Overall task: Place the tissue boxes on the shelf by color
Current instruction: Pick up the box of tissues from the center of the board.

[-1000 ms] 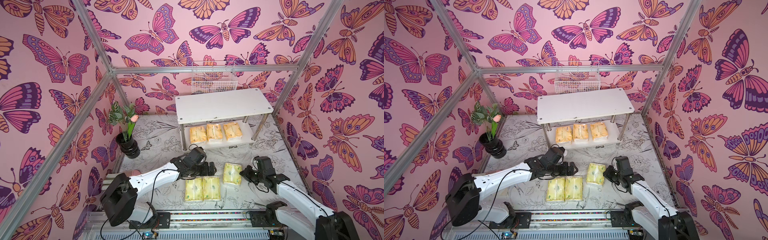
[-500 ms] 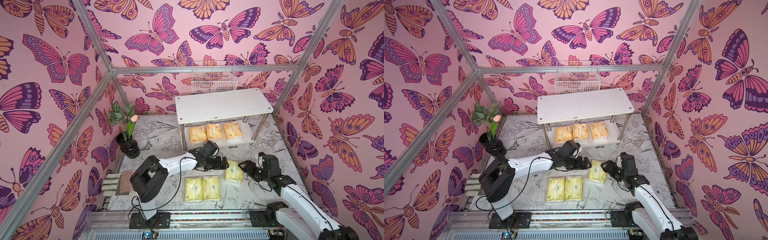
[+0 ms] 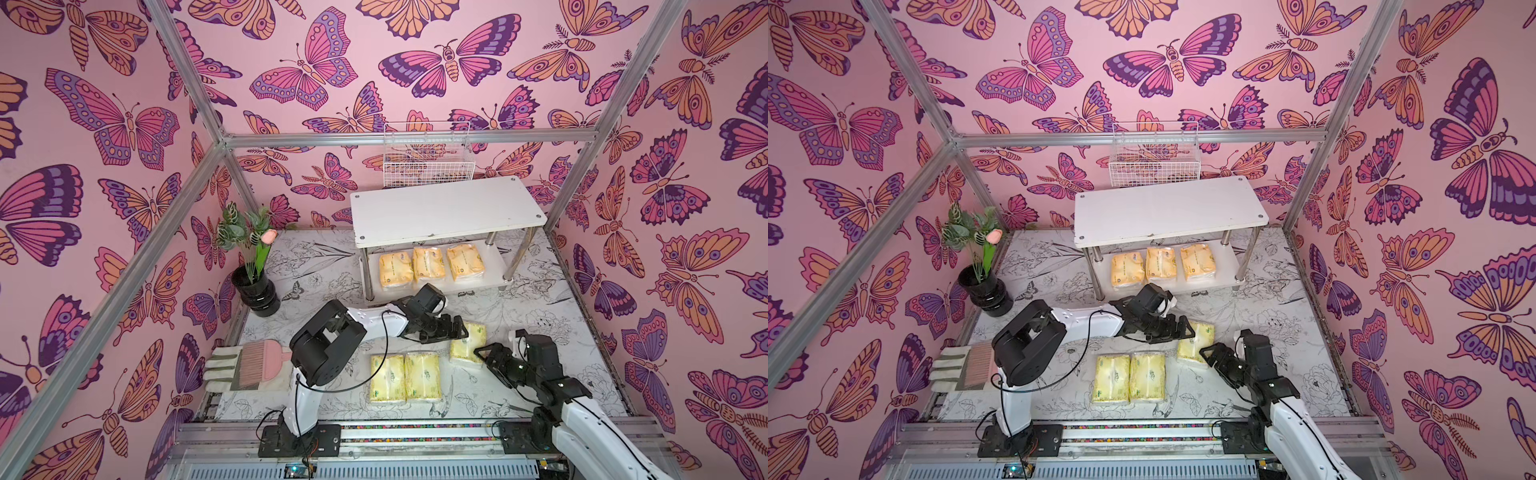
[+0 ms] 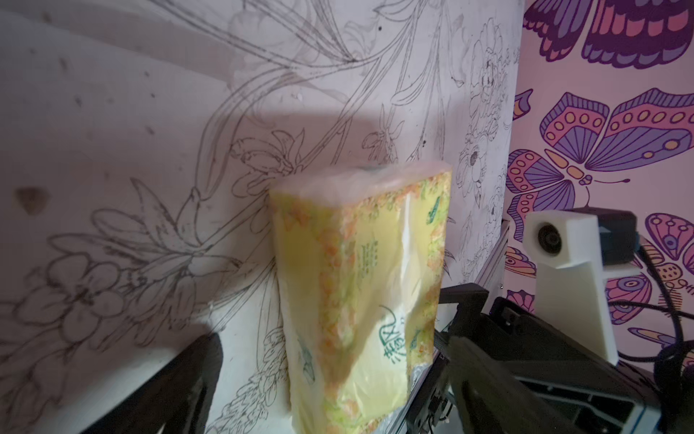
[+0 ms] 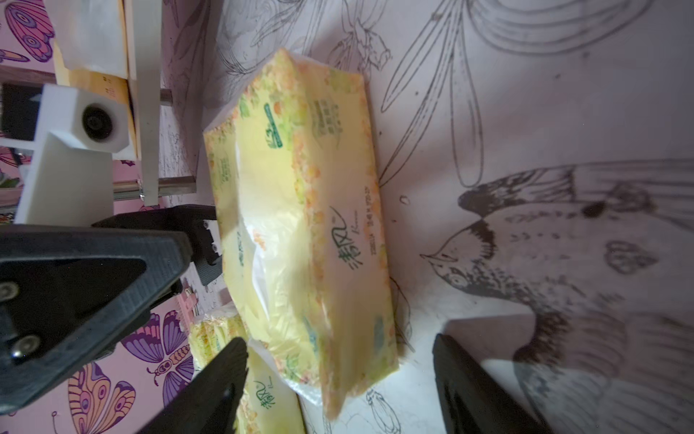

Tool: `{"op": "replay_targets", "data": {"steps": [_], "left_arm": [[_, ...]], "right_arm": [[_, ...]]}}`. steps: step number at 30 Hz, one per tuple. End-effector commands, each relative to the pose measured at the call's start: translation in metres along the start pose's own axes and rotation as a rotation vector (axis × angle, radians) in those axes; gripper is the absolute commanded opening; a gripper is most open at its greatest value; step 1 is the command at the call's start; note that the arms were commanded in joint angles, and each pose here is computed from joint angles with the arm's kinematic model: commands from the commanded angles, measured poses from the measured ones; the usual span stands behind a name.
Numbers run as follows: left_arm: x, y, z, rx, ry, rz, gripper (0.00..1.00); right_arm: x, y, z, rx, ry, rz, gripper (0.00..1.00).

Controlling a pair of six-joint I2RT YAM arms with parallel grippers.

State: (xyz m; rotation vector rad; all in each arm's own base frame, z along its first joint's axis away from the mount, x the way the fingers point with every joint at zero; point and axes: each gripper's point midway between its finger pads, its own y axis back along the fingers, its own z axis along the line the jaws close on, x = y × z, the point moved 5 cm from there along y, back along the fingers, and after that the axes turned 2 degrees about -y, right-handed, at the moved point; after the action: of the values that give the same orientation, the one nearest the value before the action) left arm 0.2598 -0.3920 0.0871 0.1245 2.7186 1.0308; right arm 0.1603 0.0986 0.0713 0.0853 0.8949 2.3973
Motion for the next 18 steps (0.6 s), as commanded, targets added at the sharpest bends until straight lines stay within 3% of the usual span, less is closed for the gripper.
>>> {"op": "replay_targets", "data": {"steps": [1,13,18], "left_arm": [[0.003,-0.013,0.000,0.039,0.025,0.025,0.99],[0.021,-0.032,0.011,0.044,0.074,0.044,0.99],[0.026,-0.036,0.013,0.044,0.084,0.052,1.00]], "right_arm": [[0.010,-0.009,-0.020,0.008,-0.089,0.029,0.81],[0.001,-0.018,-0.006,-0.091,-0.088,0.016,0.79],[-0.005,-0.020,0.006,-0.124,-0.069,0.033,0.70]]}}
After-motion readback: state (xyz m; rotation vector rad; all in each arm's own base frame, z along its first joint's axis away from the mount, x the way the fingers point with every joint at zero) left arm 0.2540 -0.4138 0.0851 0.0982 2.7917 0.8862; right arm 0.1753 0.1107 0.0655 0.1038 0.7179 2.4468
